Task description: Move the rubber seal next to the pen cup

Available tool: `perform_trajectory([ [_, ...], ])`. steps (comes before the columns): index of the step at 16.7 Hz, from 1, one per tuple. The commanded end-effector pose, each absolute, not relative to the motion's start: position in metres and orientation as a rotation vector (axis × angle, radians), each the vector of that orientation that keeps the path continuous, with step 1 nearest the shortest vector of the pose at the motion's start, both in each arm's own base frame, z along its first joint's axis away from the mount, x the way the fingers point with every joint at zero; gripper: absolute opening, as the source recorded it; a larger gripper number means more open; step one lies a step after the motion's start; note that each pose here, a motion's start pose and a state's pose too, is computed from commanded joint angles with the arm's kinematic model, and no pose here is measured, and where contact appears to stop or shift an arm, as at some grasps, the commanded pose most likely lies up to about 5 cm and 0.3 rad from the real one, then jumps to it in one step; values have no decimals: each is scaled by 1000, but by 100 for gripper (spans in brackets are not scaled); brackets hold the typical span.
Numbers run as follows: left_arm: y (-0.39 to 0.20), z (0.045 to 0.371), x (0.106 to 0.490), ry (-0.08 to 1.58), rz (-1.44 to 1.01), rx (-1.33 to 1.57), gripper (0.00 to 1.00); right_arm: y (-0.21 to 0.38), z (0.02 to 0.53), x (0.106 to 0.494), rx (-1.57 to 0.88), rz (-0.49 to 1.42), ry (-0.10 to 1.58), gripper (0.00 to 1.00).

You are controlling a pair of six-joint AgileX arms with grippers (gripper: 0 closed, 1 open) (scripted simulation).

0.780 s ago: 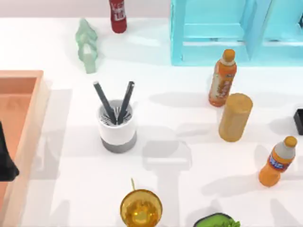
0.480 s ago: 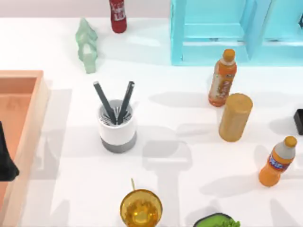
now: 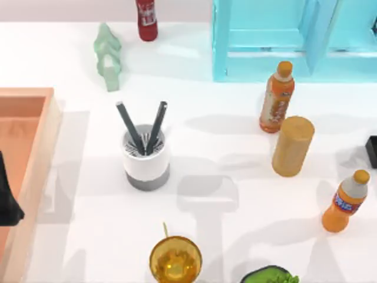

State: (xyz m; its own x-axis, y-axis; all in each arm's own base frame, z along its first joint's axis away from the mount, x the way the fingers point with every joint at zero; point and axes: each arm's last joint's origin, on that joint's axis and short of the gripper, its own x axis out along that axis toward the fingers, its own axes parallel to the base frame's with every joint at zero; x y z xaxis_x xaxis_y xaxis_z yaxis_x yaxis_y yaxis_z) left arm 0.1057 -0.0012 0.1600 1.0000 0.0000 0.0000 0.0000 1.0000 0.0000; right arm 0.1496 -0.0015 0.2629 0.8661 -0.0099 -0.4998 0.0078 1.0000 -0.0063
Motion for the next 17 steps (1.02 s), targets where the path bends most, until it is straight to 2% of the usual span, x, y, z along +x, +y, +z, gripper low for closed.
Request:
perform_trajectory([
  [5, -1, 160, 106, 0, 0, 0, 100, -3, 300, 239, -3, -12, 941, 100],
  [10, -1, 160, 106, 0, 0, 0, 100, -5, 285, 333, 2, -11, 1307, 100],
  [13, -1, 160, 106, 0, 0, 0, 100, -6, 267, 369, 5, -9, 1459, 100],
  [17, -1, 160, 106, 0, 0, 0, 100, -7, 251, 391, 7, -8, 1565, 100],
])
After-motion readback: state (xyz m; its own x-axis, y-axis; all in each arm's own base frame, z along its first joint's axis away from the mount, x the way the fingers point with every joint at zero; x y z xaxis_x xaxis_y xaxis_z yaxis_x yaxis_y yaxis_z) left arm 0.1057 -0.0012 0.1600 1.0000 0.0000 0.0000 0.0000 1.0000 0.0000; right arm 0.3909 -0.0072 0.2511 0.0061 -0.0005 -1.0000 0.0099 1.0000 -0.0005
